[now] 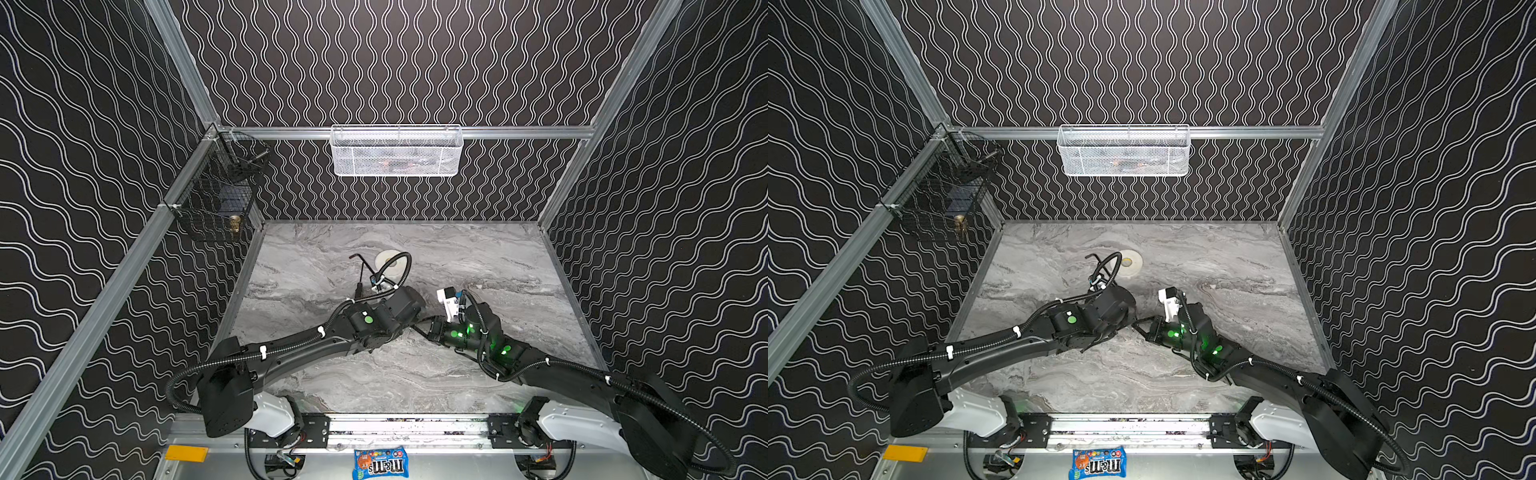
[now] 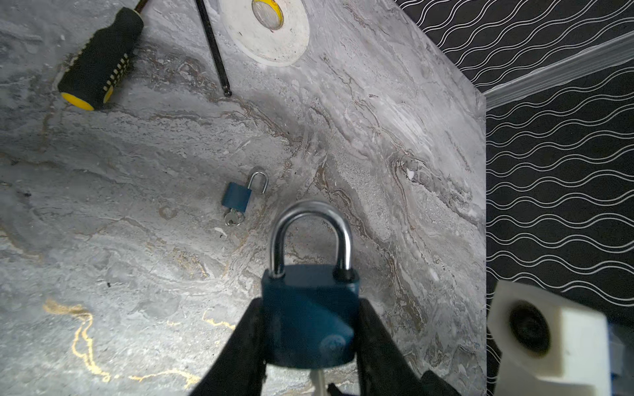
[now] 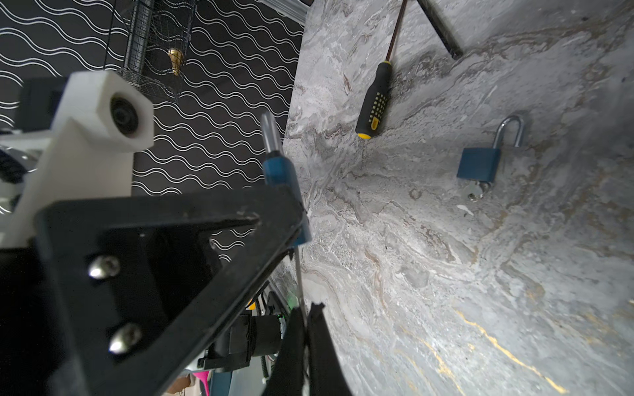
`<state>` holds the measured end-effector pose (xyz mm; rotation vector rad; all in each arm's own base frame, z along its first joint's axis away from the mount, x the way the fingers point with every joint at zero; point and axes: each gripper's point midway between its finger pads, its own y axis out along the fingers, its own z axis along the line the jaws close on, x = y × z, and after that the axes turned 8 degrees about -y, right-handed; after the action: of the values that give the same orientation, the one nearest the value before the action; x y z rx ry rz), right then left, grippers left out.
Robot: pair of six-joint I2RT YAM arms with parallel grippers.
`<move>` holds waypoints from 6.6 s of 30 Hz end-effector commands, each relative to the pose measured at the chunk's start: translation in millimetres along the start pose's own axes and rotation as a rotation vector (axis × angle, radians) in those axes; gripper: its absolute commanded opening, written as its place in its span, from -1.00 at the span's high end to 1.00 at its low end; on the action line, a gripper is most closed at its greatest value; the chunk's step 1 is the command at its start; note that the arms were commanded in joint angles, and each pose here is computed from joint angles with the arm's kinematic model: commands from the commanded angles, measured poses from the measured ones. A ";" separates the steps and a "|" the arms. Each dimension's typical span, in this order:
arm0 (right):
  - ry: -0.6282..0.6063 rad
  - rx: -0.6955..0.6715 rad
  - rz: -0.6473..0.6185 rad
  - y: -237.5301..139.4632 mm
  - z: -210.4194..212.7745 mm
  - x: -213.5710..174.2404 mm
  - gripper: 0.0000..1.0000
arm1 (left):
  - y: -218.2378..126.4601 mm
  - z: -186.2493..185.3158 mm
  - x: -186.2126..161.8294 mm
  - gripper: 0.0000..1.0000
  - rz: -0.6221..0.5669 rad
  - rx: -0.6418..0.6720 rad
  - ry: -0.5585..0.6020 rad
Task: Unlock with the key
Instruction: 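Push the key in the right gripper into the padlock held by the left gripper, then draw the right gripper away, pulling the key out of the opened padlock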
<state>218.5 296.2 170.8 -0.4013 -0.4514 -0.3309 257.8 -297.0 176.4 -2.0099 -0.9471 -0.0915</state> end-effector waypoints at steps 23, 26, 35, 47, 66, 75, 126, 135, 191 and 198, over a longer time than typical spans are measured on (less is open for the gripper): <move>-0.128 0.053 -0.225 1.3 54.3 33.9 1.00 | -11.9 -14.7 -22.9 1.00 0.149 -0.118 -0.238; -0.168 0.048 -0.238 2.6 58.9 39.9 1.00 | -14.8 -18.9 -25.7 1.00 0.174 -0.112 -0.207; -0.246 -0.023 -0.268 -14.7 62.0 50.3 1.00 | -19.3 -1.1 -21.6 1.00 0.152 -0.077 -0.201; -0.156 0.000 -0.214 -22.1 58.6 32.7 1.00 | -23.9 3.0 -6.0 1.00 0.075 -0.084 -0.261; -0.254 -0.039 -0.368 -14.8 82.4 43.5 1.00 | -37.3 -32.8 -6.8 1.00 0.119 -0.195 -0.388; -0.327 -0.022 -0.386 -14.6 100.9 54.8 1.00 | -38.8 -30.3 -18.5 1.00 0.168 -0.188 -0.359; -0.018 0.139 -0.332 -26.1 93.7 54.7 0.26 | -75.4 -38.1 36.7 1.00 -0.078 -0.382 -0.410; -0.162 -0.046 -0.187 -48.6 83.0 61.0 -0.27 | -84.2 8.5 73.1 1.00 -0.247 -0.258 0.088; -0.462 -0.540 0.472 27.4 13.2 73.2 -0.54 | -72.2 21.3 23.3 1.00 -0.397 -0.505 0.973; -0.495 -0.502 0.398 20.8 39.7 89.0 -0.54 | -72.3 22.1 20.6 1.00 -0.387 -0.513 0.981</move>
<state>285.9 312.9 220.8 -1.0647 -0.7073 0.0915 218.5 -243.4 211.9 -1.8204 -0.6397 -1.4605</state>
